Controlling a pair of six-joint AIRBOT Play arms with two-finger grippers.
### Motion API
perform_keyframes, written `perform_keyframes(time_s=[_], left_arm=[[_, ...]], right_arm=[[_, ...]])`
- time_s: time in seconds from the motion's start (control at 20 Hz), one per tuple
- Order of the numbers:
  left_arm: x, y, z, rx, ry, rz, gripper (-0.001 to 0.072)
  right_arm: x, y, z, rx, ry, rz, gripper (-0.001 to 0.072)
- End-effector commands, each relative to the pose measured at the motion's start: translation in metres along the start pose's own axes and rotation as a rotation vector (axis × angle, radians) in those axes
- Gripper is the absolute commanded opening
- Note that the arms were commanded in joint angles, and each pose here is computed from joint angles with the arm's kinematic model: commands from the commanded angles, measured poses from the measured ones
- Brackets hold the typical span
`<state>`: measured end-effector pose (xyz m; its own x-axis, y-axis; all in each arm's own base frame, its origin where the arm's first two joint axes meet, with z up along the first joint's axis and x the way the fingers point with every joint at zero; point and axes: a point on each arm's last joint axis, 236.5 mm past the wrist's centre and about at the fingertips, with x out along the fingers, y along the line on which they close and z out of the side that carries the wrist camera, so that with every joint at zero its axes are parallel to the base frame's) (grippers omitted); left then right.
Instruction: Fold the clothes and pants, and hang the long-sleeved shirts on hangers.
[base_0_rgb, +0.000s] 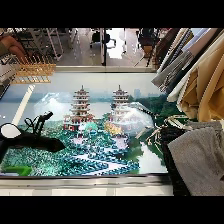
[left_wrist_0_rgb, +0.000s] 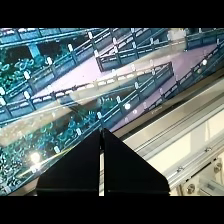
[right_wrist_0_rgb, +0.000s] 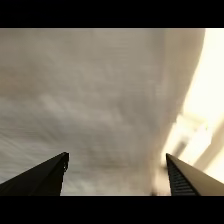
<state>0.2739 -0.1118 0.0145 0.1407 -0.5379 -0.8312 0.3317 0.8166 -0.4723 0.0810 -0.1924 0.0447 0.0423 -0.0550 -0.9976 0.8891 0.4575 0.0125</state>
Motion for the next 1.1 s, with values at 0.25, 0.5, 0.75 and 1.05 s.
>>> perform_keyframes(time_s=[0.25, 0.5, 0.75, 1.05], left_arm=[[-0.103, 0.159, -0.038, -0.134, 0.184, 0.829, 0.0015], [-0.183, 0.175, -0.029, -0.185, 0.088, 1.094, 0.0017], [-0.183, 0.173, -0.028, -0.190, 0.074, 1.089, 0.0017], [-0.183, 0.173, -0.028, -0.190, 0.074, 1.089, 0.0017]], right_arm=[[-0.150, 0.242, 0.079, -0.389, -0.559, 0.863, 0.0699], [-0.051, 0.323, -0.055, -0.936, -0.245, 0.704, 0.0549], [-0.002, 0.357, -0.125, -1.288, -0.231, 0.587, 0.0253], [-0.060, 0.415, -0.077, -1.267, -0.647, 0.676, 0.0024]])
